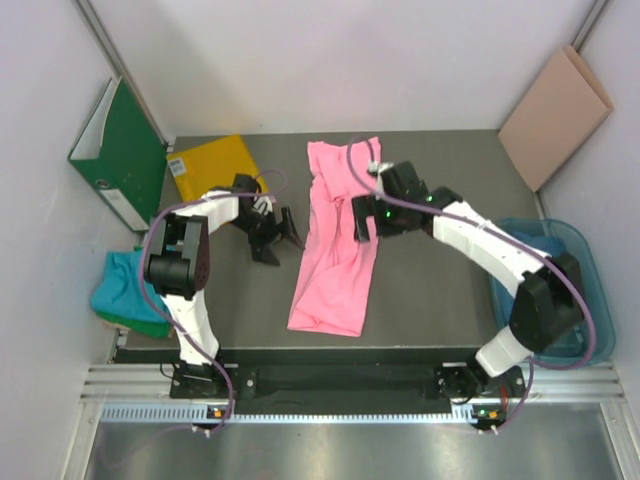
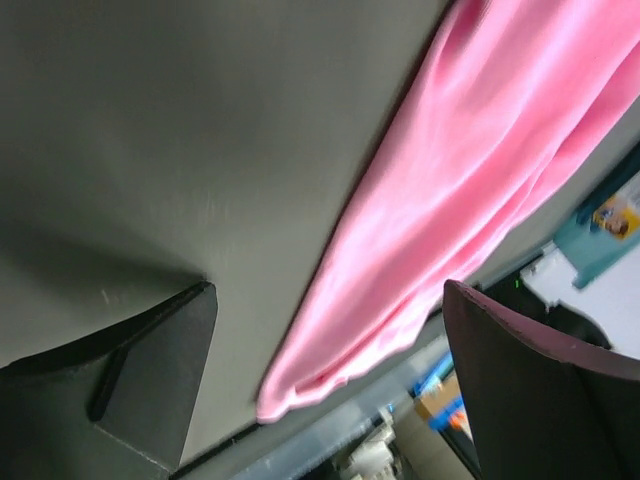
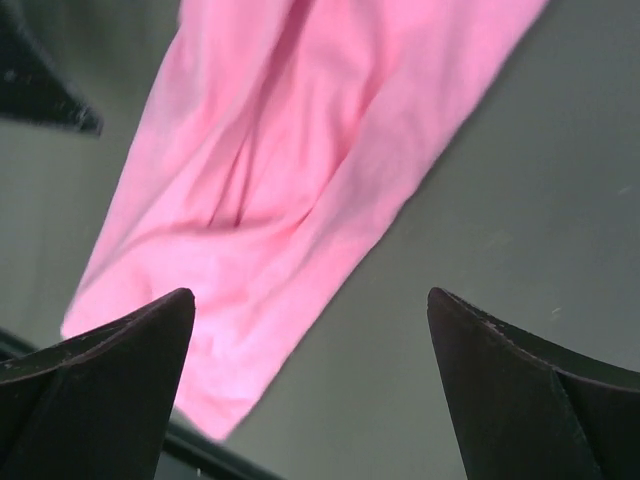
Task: Fold and stack the t-shirts
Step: Rotate the tshirt 90 degrees
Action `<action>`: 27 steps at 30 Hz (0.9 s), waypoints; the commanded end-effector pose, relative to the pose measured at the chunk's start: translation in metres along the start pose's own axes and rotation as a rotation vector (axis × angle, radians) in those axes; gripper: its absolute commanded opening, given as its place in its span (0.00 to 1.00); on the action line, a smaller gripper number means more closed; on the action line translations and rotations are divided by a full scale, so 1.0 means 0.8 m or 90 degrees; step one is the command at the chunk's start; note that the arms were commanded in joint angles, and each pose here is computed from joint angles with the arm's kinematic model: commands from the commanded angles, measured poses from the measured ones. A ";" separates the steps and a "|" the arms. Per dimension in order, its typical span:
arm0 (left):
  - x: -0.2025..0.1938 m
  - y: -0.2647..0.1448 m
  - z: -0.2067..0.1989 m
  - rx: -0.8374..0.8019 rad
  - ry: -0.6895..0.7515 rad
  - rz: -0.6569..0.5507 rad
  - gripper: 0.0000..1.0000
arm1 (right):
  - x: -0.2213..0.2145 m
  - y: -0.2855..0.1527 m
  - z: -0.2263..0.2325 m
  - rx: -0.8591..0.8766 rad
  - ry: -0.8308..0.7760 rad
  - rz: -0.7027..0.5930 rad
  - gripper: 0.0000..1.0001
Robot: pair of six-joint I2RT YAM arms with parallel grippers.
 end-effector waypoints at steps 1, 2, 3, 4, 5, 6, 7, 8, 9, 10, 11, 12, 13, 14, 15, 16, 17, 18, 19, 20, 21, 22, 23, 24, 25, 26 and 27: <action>-0.038 -0.015 -0.017 -0.064 -0.004 0.015 0.99 | -0.048 -0.025 0.024 -0.015 -0.072 0.018 1.00; -0.047 -0.014 -0.017 -0.073 -0.013 0.024 0.99 | -0.066 -0.023 0.037 -0.016 -0.105 0.040 1.00; -0.050 -0.015 -0.020 -0.083 -0.023 0.025 0.99 | -0.081 -0.023 0.037 -0.037 -0.128 0.060 0.98; -0.052 -0.016 -0.024 -0.093 -0.029 0.027 0.99 | -0.087 -0.022 0.035 -0.072 -0.152 0.055 0.98; -0.054 -0.017 -0.028 -0.111 -0.034 0.030 0.99 | -0.104 -0.024 0.052 -0.071 -0.196 0.058 0.97; -0.055 -0.018 -0.030 -0.115 -0.046 0.032 0.99 | -0.112 -0.025 0.057 -0.079 -0.220 0.054 0.96; -0.055 -0.020 -0.032 -0.117 -0.049 0.032 0.99 | -0.114 -0.027 0.061 -0.098 -0.244 0.039 0.96; -0.055 -0.022 -0.035 -0.123 -0.050 0.032 0.99 | -0.128 -0.028 0.077 -0.094 -0.275 0.041 0.95; -0.057 -0.023 -0.036 -0.122 -0.048 0.032 0.99 | -0.135 -0.028 0.081 -0.097 -0.286 0.040 0.87; -0.058 -0.024 -0.035 -0.116 -0.050 0.036 0.99 | -0.140 -0.027 0.085 -0.100 -0.292 0.035 0.83; -0.060 -0.025 -0.034 -0.113 -0.051 0.036 0.99 | -0.151 -0.026 0.099 -0.086 -0.306 0.034 0.79; -0.062 -0.028 -0.034 -0.108 -0.051 0.038 0.99 | -0.159 -0.024 0.103 -0.082 -0.309 0.036 0.75; -0.064 -0.029 -0.035 -0.109 -0.051 0.038 0.99 | -0.165 -0.024 0.108 -0.074 -0.306 0.035 0.73; -0.065 -0.030 -0.034 -0.108 -0.054 0.037 0.99 | -0.174 -0.022 0.120 -0.058 -0.313 0.032 0.73; -0.066 -0.033 -0.036 -0.110 -0.056 0.033 0.99 | -0.181 -0.021 0.123 -0.054 -0.312 0.036 0.73; -0.068 -0.033 -0.036 -0.109 -0.059 0.034 0.99 | -0.186 -0.020 0.125 -0.055 -0.316 0.038 0.73; -0.069 -0.035 -0.037 -0.108 -0.063 0.032 0.99 | -0.196 -0.018 0.132 -0.050 -0.329 0.041 0.73; -0.068 -0.037 -0.036 -0.105 -0.068 0.029 0.99 | -0.202 -0.015 0.132 -0.056 -0.334 0.040 0.73; -0.068 -0.040 -0.035 -0.105 -0.072 0.028 0.99 | -0.211 -0.011 0.132 -0.060 -0.343 0.044 0.73; -0.067 -0.042 -0.034 -0.102 -0.076 0.028 0.99 | -0.222 -0.009 0.138 -0.052 -0.356 0.043 0.73; -0.065 -0.045 -0.033 -0.107 -0.086 0.026 0.99 | -0.228 -0.007 0.139 -0.053 -0.365 0.041 0.73; -0.065 -0.046 -0.033 -0.112 -0.090 0.025 0.99 | -0.238 -0.001 0.139 -0.055 -0.373 0.049 0.73; -0.063 -0.050 -0.035 -0.120 -0.098 0.021 0.99 | -0.247 0.001 0.147 -0.045 -0.384 0.047 0.70; -0.061 -0.052 -0.035 -0.124 -0.103 0.015 0.99 | -0.253 0.003 0.149 -0.043 -0.389 0.049 0.70; -0.059 -0.053 -0.036 -0.127 -0.103 0.010 0.99 | -0.263 0.008 0.153 -0.043 -0.400 0.055 0.69; -0.058 -0.056 -0.038 -0.129 -0.106 0.005 0.99 | -0.265 0.009 0.157 -0.042 -0.405 0.057 0.68; -0.057 -0.059 -0.038 -0.131 -0.105 0.001 0.99 | -0.267 0.011 0.157 -0.046 -0.408 0.056 0.67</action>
Point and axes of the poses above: each gripper's point midway between its finger pads, its own y axis out along the fingers, its own z axis along the line the jaws close on, x = y × z, the point moved 2 cm from there along -y, back along the fingers, and after that the axes turned 7 degrees about y, right-handed, at the moved point
